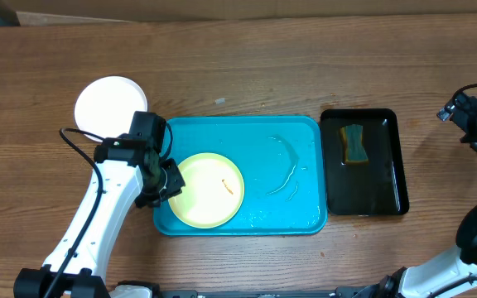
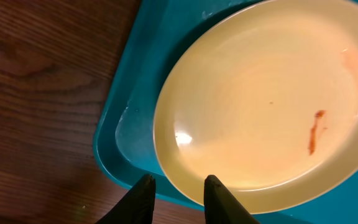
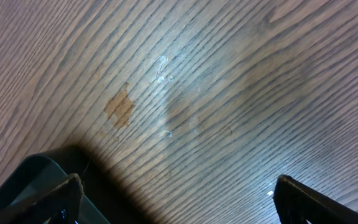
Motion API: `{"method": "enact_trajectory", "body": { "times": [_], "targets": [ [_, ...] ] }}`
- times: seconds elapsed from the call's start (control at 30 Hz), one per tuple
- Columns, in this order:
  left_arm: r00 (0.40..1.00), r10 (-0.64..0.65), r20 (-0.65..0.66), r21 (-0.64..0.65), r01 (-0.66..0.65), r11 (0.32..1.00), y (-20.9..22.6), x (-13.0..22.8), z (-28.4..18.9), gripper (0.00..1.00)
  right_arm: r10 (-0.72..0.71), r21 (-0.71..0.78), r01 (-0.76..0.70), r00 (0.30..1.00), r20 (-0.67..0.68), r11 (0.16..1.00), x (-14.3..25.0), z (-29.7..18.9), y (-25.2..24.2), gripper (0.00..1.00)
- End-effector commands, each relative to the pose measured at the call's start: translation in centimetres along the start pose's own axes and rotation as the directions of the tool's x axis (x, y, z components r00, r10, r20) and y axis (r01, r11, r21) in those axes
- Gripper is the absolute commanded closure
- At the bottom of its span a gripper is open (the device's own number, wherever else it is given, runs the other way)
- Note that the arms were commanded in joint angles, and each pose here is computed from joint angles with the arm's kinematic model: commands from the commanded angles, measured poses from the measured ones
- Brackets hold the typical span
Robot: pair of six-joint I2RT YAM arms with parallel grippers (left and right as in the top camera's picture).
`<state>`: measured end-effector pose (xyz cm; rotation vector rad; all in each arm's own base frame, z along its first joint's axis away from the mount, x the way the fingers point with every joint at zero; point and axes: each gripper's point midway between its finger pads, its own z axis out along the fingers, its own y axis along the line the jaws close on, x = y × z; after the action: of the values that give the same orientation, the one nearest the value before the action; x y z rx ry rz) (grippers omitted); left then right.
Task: Clean dirty plates on tray and stack at the side
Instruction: 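Drag the yellow plate right to the blue tray center with the left gripper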
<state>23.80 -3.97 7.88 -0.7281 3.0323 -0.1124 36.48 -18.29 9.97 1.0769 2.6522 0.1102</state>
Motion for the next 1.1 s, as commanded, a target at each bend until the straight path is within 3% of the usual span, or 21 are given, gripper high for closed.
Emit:
{"method": "enact_trajectory", "body": {
  "times": [0.0,0.2,0.3,0.9,1.07],
  "targets": [
    [0.998,0.009,-0.054,-0.054,-0.012,0.998,1.6,1.7,2.6,0.72,0.002,-0.005,-0.002,1.0,0.027,1.0,-0.7,-0.7,0.2,0.0],
    [0.997,-0.013,-0.071,-0.014,0.012,1.0,1.9,3.1,6.2,0.73,0.002,-0.005,-0.002,1.0,0.027,1.0,-0.7,-0.7,0.2,0.0],
    [0.999,-0.011,-0.044,-0.009,0.011,1.0,2.0,2.8,6.9,0.82,0.002,-0.005,-0.002,1.0,0.027,1.0,-0.7,-0.7,0.2,0.0],
    [0.991,0.01,0.131,0.112,-0.025,0.993,-1.0,-1.4,6.8,0.87,0.002,-0.005,-0.002,1.0,0.027,1.0,-0.7,-0.7,0.2,0.0],
    [0.99,0.032,0.137,0.226,-0.063,0.972,-3.5,-2.1,6.9,0.89,0.002,-0.005,-0.002,1.0,0.027,1.0,-0.7,-0.7,0.2,0.0]
  ]
}}
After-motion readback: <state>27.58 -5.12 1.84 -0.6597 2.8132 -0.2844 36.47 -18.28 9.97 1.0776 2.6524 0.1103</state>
